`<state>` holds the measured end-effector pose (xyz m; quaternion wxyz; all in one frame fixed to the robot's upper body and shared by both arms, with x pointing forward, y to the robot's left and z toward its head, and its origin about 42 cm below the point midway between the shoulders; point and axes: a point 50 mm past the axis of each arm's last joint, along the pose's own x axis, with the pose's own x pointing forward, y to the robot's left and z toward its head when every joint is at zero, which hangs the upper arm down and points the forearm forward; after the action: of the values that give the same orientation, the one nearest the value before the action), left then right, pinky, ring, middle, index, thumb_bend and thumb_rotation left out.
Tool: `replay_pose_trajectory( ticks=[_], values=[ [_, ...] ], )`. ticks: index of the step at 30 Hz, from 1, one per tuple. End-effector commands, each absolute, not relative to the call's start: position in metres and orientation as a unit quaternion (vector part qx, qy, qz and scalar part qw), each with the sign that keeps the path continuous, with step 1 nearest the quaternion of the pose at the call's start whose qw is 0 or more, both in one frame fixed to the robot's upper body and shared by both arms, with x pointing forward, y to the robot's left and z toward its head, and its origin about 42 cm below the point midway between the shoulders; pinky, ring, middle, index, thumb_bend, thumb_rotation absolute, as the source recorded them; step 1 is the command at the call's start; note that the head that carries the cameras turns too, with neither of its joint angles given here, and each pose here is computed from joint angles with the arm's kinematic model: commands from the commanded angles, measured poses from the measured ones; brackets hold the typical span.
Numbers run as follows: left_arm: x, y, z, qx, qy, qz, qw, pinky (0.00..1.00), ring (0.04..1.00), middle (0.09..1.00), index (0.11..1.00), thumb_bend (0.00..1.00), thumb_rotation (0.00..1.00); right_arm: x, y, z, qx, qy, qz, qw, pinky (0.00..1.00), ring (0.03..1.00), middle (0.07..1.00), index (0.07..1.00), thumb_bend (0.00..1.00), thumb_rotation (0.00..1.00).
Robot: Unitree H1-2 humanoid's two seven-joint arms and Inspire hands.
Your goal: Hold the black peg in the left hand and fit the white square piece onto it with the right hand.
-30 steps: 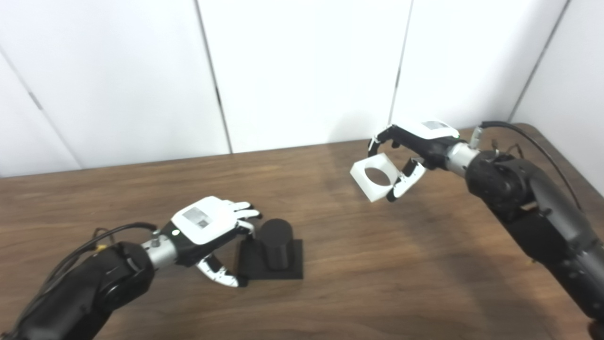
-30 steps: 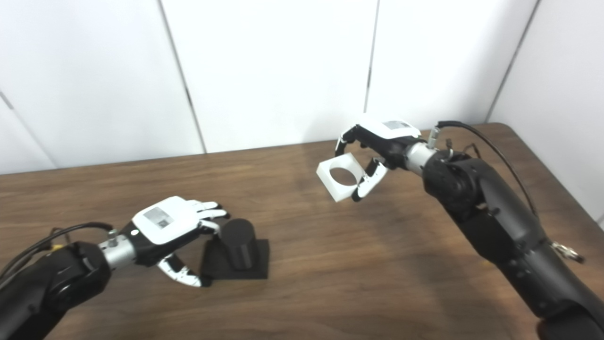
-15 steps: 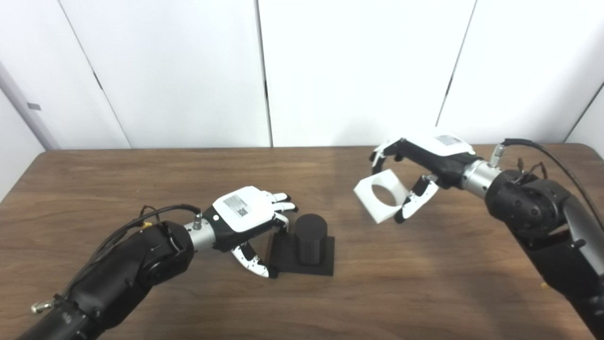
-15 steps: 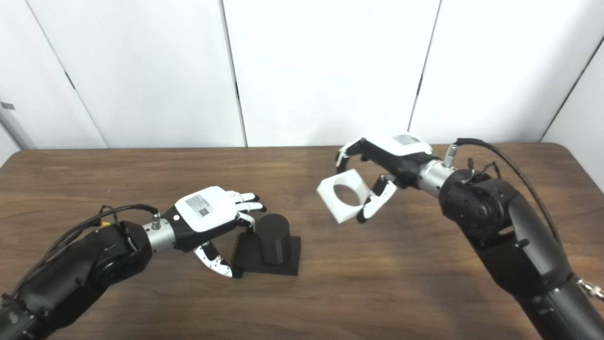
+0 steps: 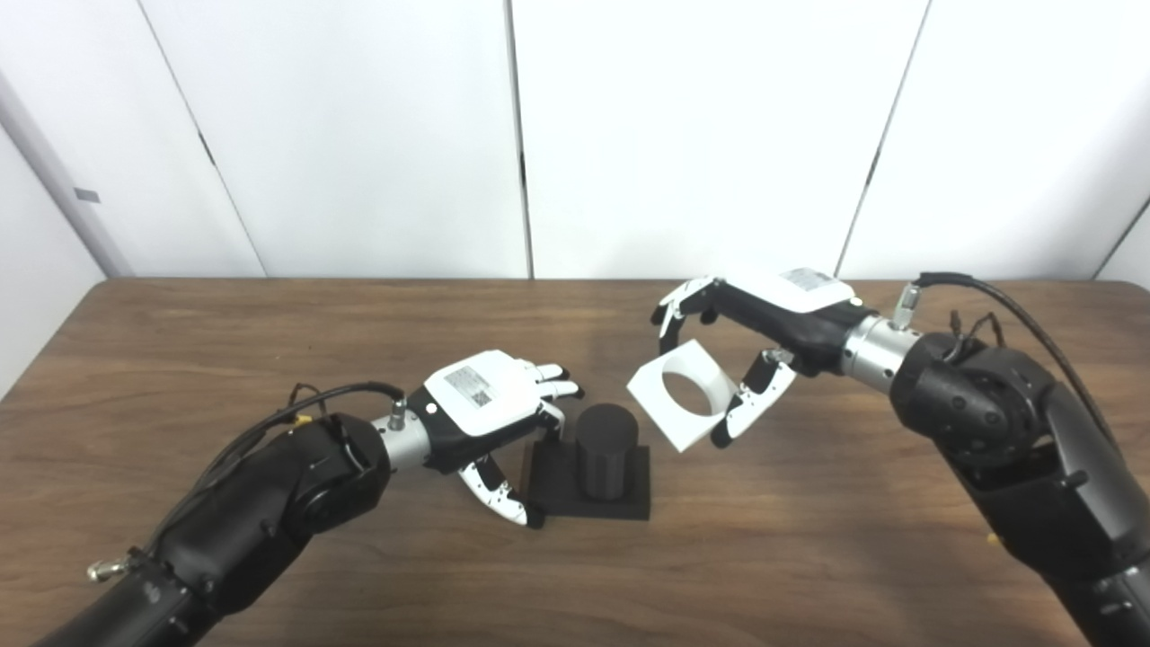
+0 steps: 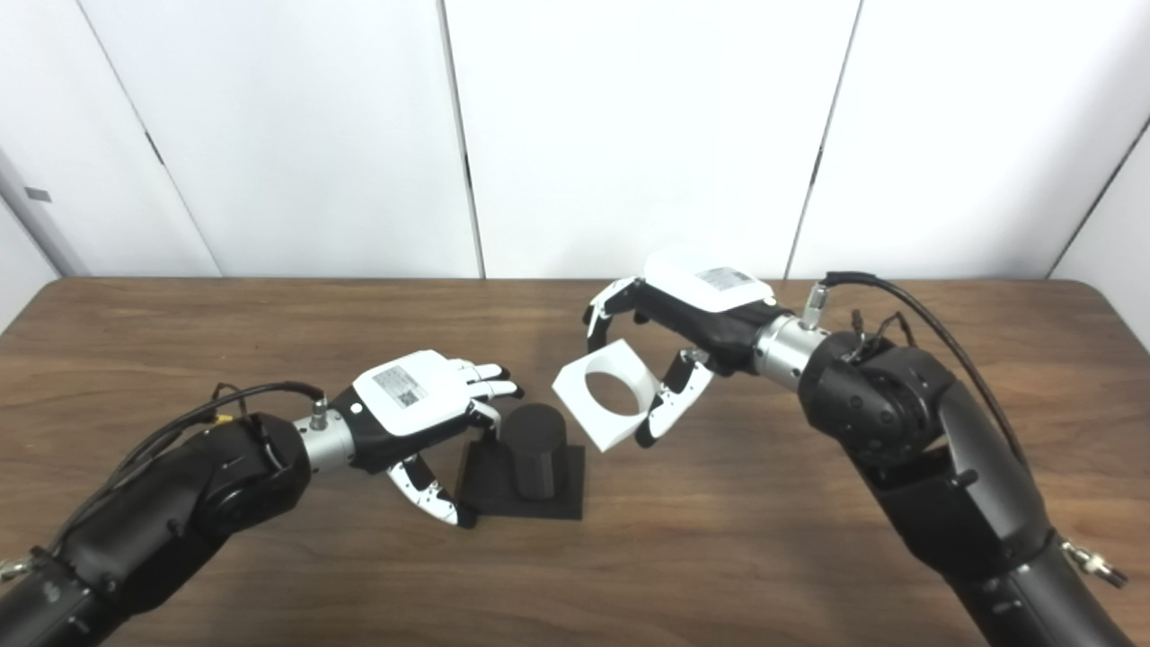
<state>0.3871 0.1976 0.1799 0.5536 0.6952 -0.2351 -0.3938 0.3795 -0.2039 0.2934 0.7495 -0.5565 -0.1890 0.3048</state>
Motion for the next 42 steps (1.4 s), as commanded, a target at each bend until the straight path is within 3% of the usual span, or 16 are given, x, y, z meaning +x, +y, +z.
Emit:
replay_pose_trajectory(
  ticks=[1, 16, 42],
  values=[
    [0.363, 0.197, 0.131, 0.713, -0.168, -0.469, 0.493, 0.87, 0.961, 0.934, 0.607, 0.90, 0.39, 0.382, -0.195, 0.321, -0.561, -0.236, 0.289, 0.739, 0.68, 0.799, 0.770, 0.483, 0.51, 0.14],
    [0.362, 0.193, 0.133, 0.710, -0.173, -0.465, 0.501, 0.87, 0.962, 0.938, 0.605, 0.90, 0.39, 0.384, -0.170, 0.305, -0.542, -0.245, 0.316, 0.739, 0.67, 0.786, 0.762, 0.482, 0.51, 0.14],
    [0.359, 0.187, 0.137, 0.712, -0.172, -0.466, 0.497, 0.88, 0.974, 0.949, 0.611, 0.89, 0.41, 0.400, -0.143, 0.265, -0.522, -0.211, 0.349, 0.749, 0.68, 0.784, 0.765, 0.483, 0.52, 0.14]
  ],
)
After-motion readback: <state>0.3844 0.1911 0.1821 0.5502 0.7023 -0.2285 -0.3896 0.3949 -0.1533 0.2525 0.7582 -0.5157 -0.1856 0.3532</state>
